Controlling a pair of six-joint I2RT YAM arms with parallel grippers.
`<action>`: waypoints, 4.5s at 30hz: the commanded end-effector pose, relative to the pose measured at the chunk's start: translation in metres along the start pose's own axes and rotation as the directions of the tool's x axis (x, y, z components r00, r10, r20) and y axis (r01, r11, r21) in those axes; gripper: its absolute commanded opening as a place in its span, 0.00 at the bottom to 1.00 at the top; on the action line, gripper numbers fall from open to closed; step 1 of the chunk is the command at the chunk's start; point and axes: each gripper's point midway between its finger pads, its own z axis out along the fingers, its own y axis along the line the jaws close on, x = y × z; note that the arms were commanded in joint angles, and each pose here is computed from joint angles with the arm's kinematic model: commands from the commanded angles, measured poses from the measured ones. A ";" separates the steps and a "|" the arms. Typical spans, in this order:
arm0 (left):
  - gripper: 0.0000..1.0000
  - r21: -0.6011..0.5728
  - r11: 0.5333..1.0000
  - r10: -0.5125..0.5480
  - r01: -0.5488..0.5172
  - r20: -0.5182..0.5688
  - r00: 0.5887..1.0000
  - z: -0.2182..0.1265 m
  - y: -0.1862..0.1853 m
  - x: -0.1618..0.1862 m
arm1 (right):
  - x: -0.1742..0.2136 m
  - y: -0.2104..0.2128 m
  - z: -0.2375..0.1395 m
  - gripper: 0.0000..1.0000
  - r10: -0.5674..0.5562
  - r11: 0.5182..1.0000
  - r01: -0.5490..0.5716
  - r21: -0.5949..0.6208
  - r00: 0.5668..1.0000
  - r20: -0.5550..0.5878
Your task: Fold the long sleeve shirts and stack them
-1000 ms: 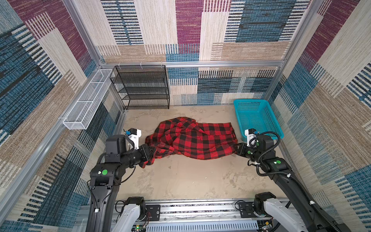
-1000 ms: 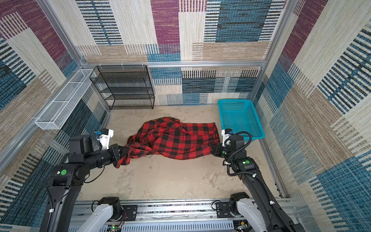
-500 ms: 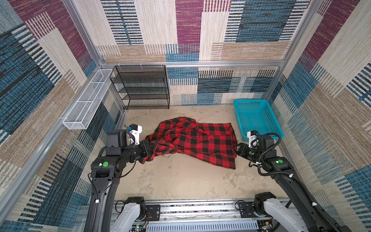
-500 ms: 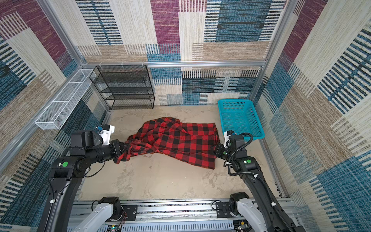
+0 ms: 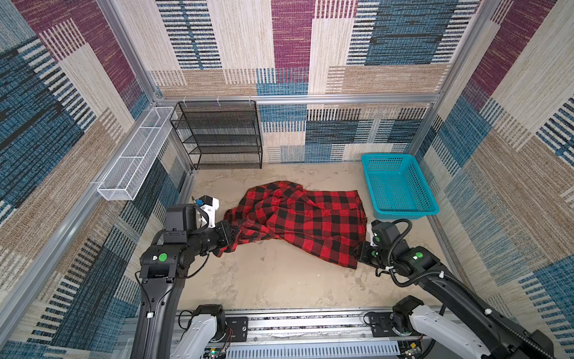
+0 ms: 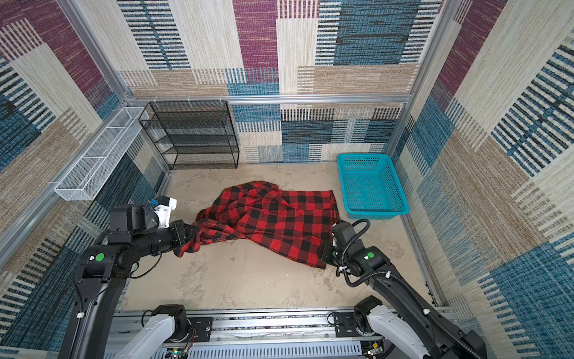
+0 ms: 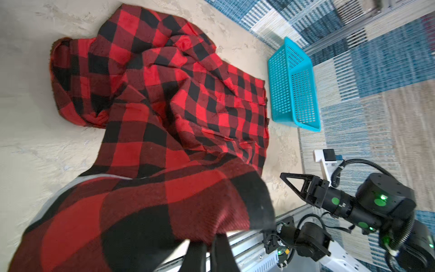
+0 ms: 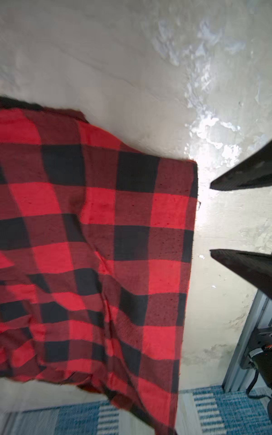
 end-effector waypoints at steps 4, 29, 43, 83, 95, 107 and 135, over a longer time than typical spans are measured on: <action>0.00 -0.054 0.998 0.029 -0.029 -0.003 1.000 0.008 0.013 -0.002 | 0.016 -0.008 0.013 0.49 -0.129 0.958 0.130 0.255 0.991 -0.022; 0.00 -0.095 0.991 0.095 -0.092 0.031 0.995 0.009 0.008 -0.042 | 0.039 -0.003 0.050 0.62 -0.494 0.660 0.477 0.580 0.858 -0.144; 0.00 -0.149 0.983 0.114 -0.110 0.021 0.993 0.013 0.019 -0.045 | 0.042 -0.025 0.065 0.52 -0.497 0.573 0.471 0.671 0.851 -0.172; 0.00 -0.046 0.993 0.105 -0.105 0.011 0.994 0.015 -0.001 -0.051 | -0.022 0.032 -0.028 0.02 -0.331 0.884 0.292 0.366 0.943 0.046; 0.00 0.002 0.990 0.142 -0.142 -0.054 0.988 0.038 -0.017 -0.042 | -0.054 0.009 -0.037 0.02 -0.264 0.904 0.224 0.364 0.962 0.065; 0.00 -0.060 0.980 0.181 -0.187 -0.104 0.978 0.093 -0.006 -0.090 | -0.096 0.023 0.013 0.00 -0.366 0.882 0.361 0.301 0.930 -0.044; 0.00 -0.322 0.922 0.131 -0.216 -0.264 0.955 0.206 0.068 -0.106 | -0.142 -0.053 0.087 0.01 -0.304 0.830 0.367 0.420 0.929 -0.211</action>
